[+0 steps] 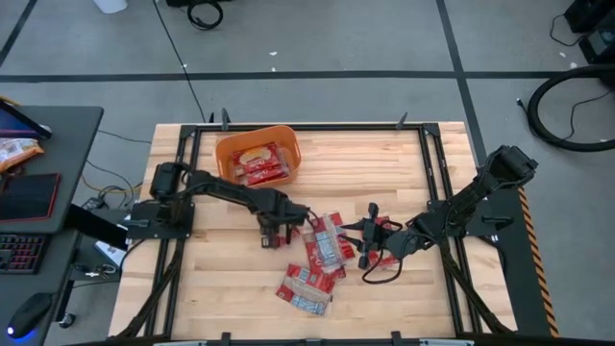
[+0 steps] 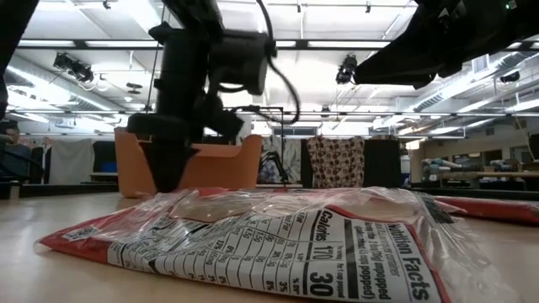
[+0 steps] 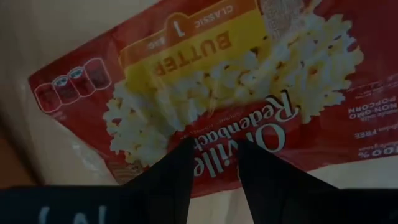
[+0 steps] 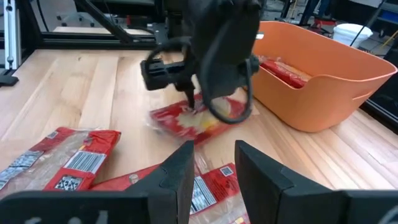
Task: Sort popcorn bags into baskets
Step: Put the red popcorn bag into the orange bin
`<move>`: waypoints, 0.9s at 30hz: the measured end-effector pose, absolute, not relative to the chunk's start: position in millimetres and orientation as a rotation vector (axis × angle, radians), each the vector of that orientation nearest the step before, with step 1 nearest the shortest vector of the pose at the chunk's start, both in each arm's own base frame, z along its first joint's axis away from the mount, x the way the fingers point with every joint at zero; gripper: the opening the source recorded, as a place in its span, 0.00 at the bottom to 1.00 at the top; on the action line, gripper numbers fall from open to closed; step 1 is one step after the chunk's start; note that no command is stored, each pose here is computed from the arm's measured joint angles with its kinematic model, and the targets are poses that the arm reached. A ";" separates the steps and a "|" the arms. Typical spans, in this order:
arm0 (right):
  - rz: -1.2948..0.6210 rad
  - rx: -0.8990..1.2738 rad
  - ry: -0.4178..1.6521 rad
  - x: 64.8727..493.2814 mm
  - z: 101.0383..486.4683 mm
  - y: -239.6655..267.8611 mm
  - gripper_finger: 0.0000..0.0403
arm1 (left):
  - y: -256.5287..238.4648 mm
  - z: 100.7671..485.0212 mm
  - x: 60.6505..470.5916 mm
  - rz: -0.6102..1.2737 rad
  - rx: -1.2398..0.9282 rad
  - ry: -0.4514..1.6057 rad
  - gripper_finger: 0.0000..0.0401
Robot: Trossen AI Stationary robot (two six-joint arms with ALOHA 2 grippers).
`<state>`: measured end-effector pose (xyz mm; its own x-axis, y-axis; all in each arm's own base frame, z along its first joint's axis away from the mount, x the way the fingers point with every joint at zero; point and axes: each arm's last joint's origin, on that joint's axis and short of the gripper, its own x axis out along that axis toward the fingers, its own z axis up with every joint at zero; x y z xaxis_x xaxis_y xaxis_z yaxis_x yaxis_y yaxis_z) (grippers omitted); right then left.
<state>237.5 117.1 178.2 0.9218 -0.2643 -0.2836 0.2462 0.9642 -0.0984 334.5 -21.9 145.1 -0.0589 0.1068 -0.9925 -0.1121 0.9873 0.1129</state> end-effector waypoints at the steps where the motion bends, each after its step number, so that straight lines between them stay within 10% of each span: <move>1: -0.262 -0.062 0.300 237.5 178.2 117.1 0.30 | -19.9 145.1 332.6 0.222 -0.043 1.637 0.32; 10: -0.262 -0.059 0.299 237.5 178.2 117.1 0.30 | -35.1 177.2 343.8 0.195 -0.053 1.590 0.32; 27: -0.256 -0.057 0.299 237.6 178.3 117.3 0.30 | -102.7 140.8 292.5 0.173 0.769 1.591 0.47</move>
